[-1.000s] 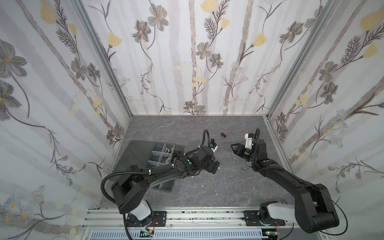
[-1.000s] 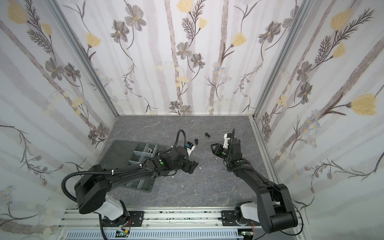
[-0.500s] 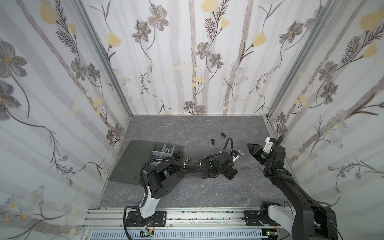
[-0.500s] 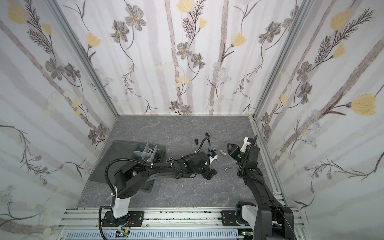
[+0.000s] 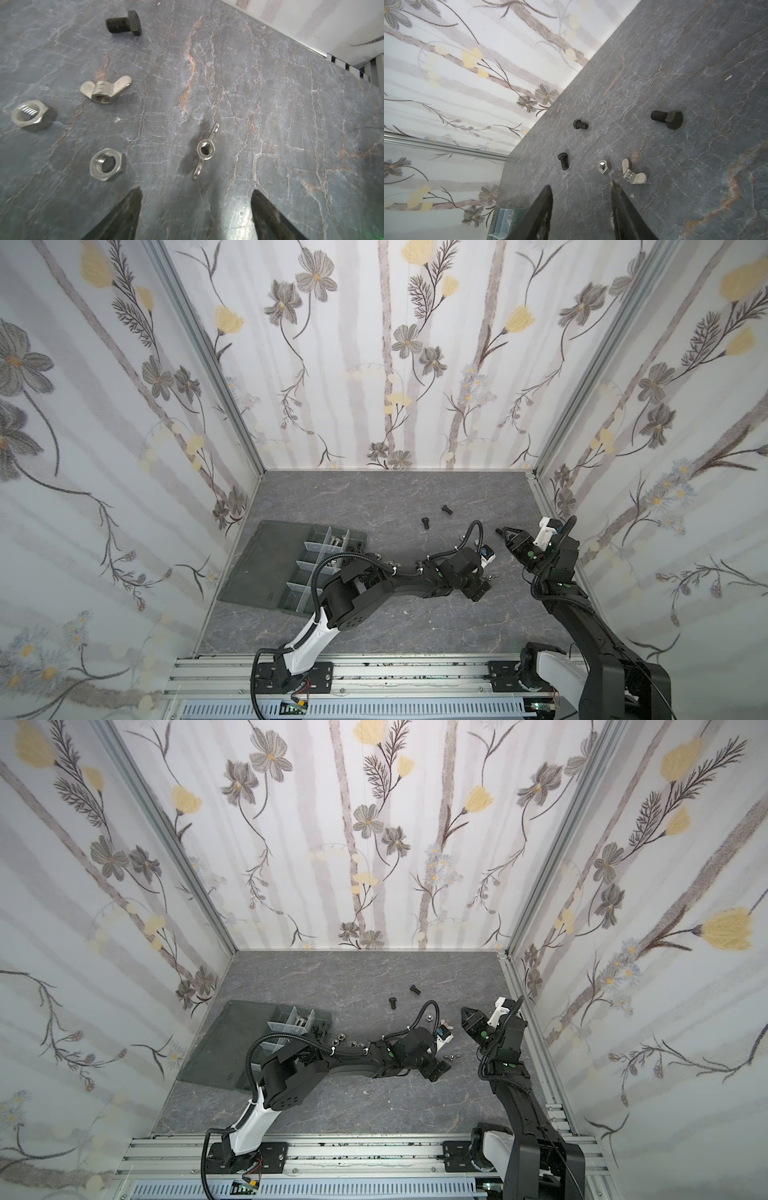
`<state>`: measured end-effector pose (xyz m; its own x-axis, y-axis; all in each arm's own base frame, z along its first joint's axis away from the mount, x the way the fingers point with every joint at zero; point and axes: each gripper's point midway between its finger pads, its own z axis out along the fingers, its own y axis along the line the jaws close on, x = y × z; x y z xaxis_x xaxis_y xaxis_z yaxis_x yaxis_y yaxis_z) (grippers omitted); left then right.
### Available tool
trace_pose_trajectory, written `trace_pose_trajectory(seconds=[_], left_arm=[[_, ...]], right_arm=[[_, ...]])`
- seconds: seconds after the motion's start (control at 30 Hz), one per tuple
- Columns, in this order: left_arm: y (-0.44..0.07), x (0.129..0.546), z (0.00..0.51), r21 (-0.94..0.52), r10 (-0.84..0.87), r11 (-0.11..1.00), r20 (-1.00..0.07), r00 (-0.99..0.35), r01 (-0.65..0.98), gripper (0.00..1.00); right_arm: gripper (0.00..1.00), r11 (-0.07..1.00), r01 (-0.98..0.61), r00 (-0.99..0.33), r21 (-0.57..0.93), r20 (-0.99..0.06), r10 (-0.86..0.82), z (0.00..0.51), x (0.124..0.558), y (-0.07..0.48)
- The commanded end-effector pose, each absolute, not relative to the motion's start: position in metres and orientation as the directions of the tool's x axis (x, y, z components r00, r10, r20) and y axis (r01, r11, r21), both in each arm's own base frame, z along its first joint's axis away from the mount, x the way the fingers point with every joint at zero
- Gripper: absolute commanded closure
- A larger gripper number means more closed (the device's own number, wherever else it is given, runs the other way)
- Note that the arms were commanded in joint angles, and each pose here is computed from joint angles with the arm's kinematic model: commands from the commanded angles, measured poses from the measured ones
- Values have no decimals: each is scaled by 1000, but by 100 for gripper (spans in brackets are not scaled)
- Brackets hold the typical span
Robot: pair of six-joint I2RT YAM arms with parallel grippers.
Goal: Sort the screws and nuts into containers
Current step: 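Reach the left gripper across to another silver wing nut while the right arm moves aside, then lower the left gripper onto the wing nut and close on it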
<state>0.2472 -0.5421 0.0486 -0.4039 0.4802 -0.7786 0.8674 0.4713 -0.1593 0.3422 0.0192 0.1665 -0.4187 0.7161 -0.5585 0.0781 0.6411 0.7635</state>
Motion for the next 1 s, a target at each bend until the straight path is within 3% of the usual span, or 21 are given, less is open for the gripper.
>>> trace_pose_trajectory(seconds=[0.0, 0.3, 0.57, 0.97], left_arm=[[-554, 249, 51, -131, 479, 449, -800, -362, 884, 19], [-567, 252, 34, -98, 513, 442, -788, -341, 892, 30], [-571, 251, 19, -16, 558, 445, -777, -291, 895, 34], [-573, 250, 9, 61, 602, 435, -762, -240, 898, 63]], right_arm=[[53, 635, 39, -393, 771, -573, 719, 177, 344, 19], [53, 641, 29, -361, 767, -590, 722, 185, 341, 14], [53, 644, 24, -357, 765, -595, 720, 186, 340, 14], [53, 651, 21, -345, 759, -606, 717, 189, 338, 12]])
